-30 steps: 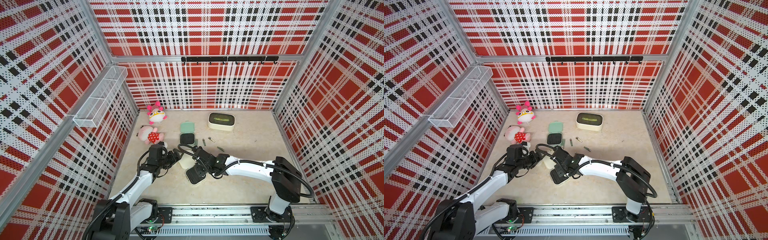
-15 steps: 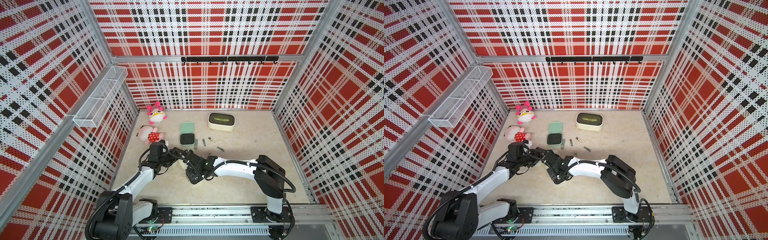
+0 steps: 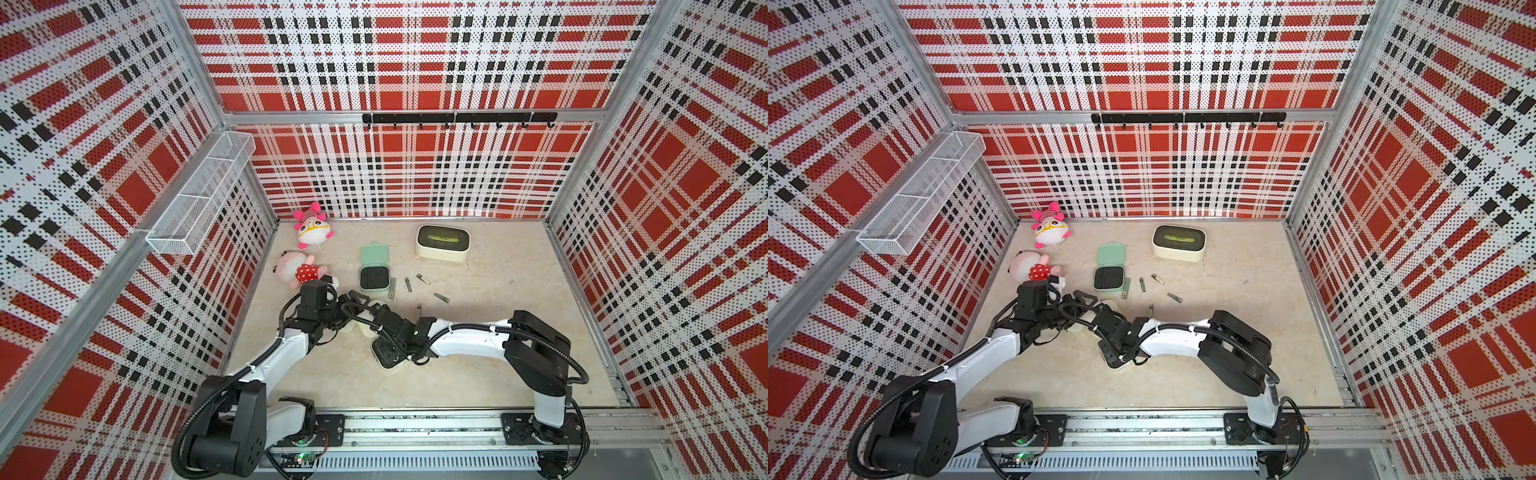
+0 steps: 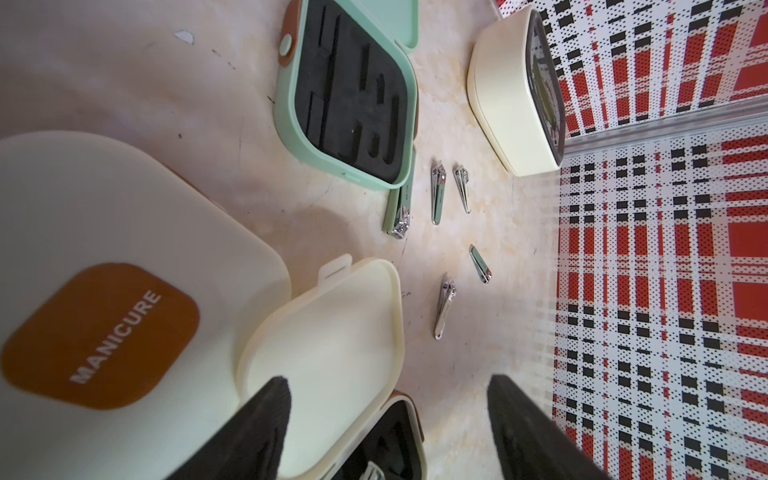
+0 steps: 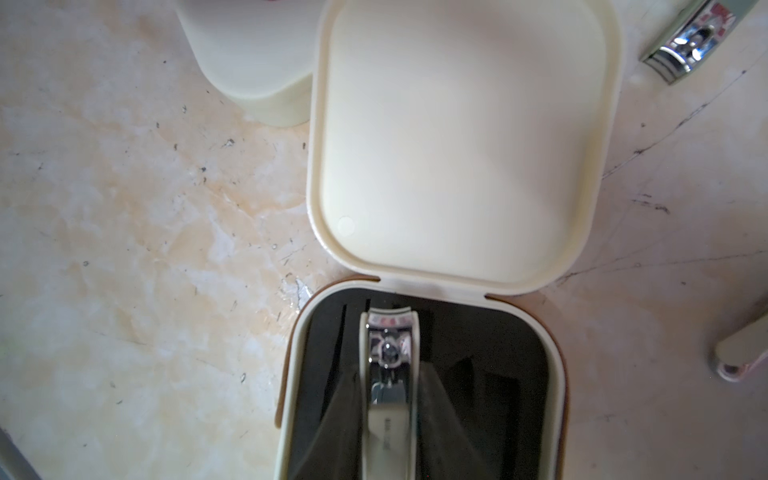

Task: Organize nail clipper sets
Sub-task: Place the nail clipper in the storage box, then adjust the nail clipper in the storage box.

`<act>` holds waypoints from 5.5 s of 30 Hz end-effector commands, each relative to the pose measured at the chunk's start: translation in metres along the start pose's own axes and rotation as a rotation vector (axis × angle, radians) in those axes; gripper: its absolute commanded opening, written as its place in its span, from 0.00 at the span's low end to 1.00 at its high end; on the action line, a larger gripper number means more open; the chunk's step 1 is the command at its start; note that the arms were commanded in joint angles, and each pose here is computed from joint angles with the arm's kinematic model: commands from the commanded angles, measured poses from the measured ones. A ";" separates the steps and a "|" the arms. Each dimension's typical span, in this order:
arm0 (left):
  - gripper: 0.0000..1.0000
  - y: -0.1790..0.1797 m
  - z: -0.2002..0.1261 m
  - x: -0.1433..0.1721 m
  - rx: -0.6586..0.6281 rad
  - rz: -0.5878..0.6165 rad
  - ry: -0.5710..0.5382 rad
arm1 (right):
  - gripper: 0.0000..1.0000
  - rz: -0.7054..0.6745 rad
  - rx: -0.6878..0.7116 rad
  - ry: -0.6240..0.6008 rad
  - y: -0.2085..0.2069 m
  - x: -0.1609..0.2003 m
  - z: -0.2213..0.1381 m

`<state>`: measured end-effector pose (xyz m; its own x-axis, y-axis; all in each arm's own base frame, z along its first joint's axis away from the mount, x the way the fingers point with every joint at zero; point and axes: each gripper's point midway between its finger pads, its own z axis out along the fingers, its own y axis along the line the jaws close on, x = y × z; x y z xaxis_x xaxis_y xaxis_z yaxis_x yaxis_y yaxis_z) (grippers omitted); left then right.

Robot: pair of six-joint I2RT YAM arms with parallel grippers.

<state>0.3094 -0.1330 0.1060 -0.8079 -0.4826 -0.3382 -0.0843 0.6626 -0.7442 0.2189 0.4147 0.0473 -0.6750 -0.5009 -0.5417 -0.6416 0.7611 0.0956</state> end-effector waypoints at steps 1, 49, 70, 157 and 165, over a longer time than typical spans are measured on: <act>0.79 -0.017 0.004 -0.006 0.026 0.036 -0.007 | 0.11 0.004 0.005 -0.026 0.000 0.000 0.001; 0.73 0.028 0.074 0.070 -0.094 -0.005 0.143 | 0.10 0.092 0.031 0.168 -0.028 0.085 -0.010; 0.73 0.042 0.074 0.070 -0.126 -0.010 0.149 | 0.10 0.079 0.046 0.276 -0.036 0.115 -0.015; 0.73 0.026 0.075 0.069 -0.104 0.014 0.156 | 0.26 0.153 0.032 0.052 -0.035 0.018 -0.036; 0.73 0.026 0.075 0.069 -0.104 0.015 0.156 | 0.26 0.149 0.042 0.075 -0.036 0.025 -0.027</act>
<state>0.3086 -0.2030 0.0436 -0.8703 -0.3916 -0.2986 -0.0555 0.6805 -0.7306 0.2136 0.3584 0.0545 -0.7938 -0.4036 -0.4550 -0.5098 0.8495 0.1359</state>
